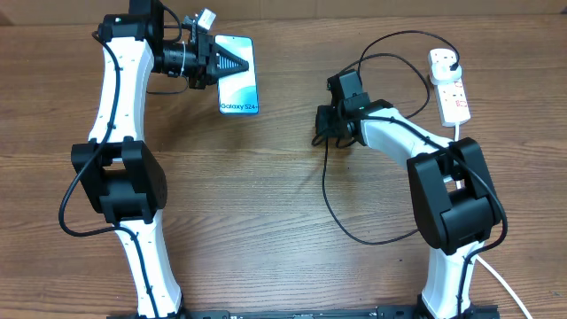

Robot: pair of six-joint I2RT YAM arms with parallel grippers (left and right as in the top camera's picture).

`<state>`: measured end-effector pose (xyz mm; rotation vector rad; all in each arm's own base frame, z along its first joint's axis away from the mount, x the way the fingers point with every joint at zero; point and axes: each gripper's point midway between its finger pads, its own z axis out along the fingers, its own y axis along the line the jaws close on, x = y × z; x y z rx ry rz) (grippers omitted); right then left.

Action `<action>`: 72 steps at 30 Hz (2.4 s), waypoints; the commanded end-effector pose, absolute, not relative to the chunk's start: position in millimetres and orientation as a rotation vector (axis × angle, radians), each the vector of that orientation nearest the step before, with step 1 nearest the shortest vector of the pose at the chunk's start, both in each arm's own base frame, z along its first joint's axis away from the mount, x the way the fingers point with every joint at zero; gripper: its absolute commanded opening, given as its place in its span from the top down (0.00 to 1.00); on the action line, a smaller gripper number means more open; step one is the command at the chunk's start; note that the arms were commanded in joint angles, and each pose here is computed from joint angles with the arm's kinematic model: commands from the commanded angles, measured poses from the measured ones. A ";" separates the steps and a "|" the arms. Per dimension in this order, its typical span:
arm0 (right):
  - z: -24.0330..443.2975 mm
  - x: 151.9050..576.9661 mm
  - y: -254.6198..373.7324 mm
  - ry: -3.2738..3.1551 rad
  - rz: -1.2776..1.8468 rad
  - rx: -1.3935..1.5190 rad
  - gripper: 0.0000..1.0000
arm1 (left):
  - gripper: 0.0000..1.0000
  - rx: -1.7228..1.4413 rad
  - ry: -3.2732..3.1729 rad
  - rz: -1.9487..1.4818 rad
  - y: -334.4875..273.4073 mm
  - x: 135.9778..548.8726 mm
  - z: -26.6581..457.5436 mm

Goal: Plug charger to phone and switch on socket
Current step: 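Lower the right gripper and grasp the cable near its USB-C plug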

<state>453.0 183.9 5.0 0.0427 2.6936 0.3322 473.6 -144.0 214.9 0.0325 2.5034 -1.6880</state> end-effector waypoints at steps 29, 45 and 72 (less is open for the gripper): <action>4.4 409.7 211.5 2.833 -0.001 -0.089 0.96 | 0.96 0.106 2.488 -1.684 -143.2 462.4 224.2; -27.1 375.8 226.0 2.997 0.071 -0.088 0.75 | 0.96 0.088 2.515 -1.668 -141.0 460.4 221.0; -23.0 365.5 222.7 3.057 0.065 -0.052 0.96 | 0.96 0.084 2.523 -1.661 -140.2 460.2 219.8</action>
